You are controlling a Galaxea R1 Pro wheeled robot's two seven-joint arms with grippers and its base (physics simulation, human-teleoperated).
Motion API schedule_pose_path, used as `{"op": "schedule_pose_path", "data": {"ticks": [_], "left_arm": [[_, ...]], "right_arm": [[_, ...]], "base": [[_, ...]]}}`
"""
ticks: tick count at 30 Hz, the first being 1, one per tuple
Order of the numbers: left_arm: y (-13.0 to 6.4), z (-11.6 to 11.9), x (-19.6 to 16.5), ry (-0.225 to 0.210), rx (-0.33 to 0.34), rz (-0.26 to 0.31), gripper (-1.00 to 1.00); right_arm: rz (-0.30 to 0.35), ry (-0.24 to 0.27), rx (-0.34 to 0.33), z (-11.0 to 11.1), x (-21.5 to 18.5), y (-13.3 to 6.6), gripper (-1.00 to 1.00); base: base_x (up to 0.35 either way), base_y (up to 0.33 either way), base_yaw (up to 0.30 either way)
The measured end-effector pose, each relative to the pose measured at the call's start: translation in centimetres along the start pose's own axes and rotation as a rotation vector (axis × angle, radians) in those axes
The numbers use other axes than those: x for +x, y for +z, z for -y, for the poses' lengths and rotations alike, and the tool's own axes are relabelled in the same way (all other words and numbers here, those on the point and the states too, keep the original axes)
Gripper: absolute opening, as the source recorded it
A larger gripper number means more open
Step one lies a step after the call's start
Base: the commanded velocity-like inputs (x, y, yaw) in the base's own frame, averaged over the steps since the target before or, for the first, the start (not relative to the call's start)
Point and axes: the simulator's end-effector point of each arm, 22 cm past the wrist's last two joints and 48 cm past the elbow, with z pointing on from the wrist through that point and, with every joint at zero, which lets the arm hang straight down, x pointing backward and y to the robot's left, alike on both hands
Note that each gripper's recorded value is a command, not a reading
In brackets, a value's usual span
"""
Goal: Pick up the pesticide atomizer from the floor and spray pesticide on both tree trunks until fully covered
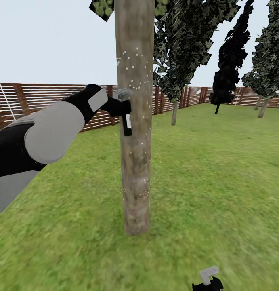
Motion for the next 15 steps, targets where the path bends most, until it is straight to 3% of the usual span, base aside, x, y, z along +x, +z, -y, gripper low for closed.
{"op": "schedule_pose_path", "data": {"ticks": [12,15], "left_arm": [[0.2,-0.2,0.1,-0.002,0.0,0.007,-1.0],[1.5,-1.2,2.3,-0.014,-0.008,-0.004,-1.0]], "right_arm": [[0.0,0.0,0.0,0.0,0.0,0.0,1.0],[0.0,0.0,0.0,0.0,0.0,0.0,1.0]], "base": [[-0.173,0.042,0.0],[-0.019,0.003,0.0]]}}
